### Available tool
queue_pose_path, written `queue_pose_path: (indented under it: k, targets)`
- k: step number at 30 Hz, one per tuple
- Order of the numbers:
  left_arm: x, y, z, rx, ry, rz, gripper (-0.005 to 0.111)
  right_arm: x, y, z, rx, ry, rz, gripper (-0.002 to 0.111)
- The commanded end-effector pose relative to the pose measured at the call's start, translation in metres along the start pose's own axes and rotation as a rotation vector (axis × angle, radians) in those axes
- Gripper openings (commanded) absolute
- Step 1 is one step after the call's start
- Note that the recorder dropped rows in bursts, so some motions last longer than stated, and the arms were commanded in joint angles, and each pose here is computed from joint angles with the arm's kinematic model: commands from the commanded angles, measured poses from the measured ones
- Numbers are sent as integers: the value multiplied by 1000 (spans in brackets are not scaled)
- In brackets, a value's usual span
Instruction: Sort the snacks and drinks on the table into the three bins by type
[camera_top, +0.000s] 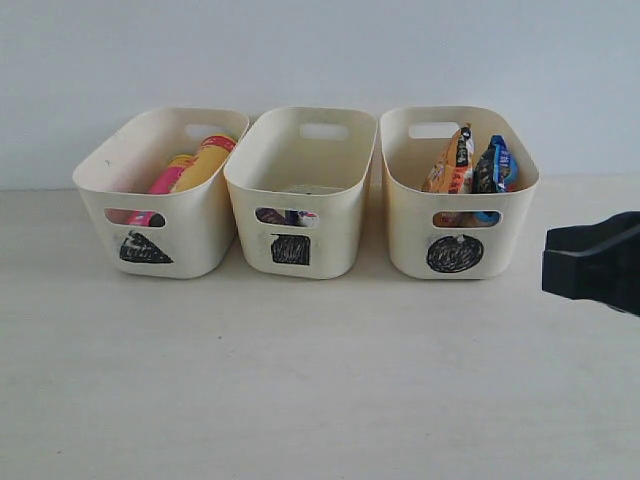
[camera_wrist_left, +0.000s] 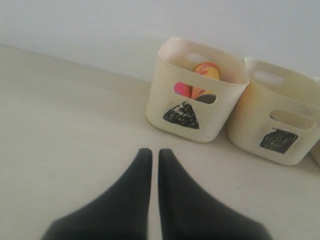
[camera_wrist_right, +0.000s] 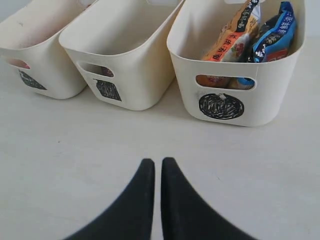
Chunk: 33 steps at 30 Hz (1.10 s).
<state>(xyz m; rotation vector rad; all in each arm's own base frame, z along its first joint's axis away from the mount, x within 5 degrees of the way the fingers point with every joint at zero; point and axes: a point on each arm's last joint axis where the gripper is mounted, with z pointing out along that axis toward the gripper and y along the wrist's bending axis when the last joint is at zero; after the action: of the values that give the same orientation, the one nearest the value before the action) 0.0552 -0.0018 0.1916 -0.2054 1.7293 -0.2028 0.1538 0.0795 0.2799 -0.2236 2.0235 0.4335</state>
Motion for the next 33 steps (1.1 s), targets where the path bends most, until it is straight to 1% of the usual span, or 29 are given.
queue_pose_path:
  k: [1, 24, 25, 26, 27, 30, 33]
  targets:
    - [6, 1, 0, -10, 46, -13, 4, -1, 0, 0, 1, -4, 2, 1]
    - [6, 1, 0, -12, 45, -6, 4, -1, 0, 0, 1, -4, 1, 1]
    - [6, 1, 0, -12, 45, -6, 4, -1, -1, 0, 5, -3, -41, 1]
    - [6, 1, 0, -12, 45, -6, 4, -2, -1, 0, 8, -9, -122, 1]
    - [6, 1, 0, -12, 45, -6, 4, -3, -1, 0, 9, -16, -148, 1]
    - [6, 1, 0, -12, 45, -6, 4, -5, -1, -2, 6, -35, -134, 1]
    - [6, 1, 0, -12, 45, -6, 4, -15, -8, -10, 32, -129, -112, 1]
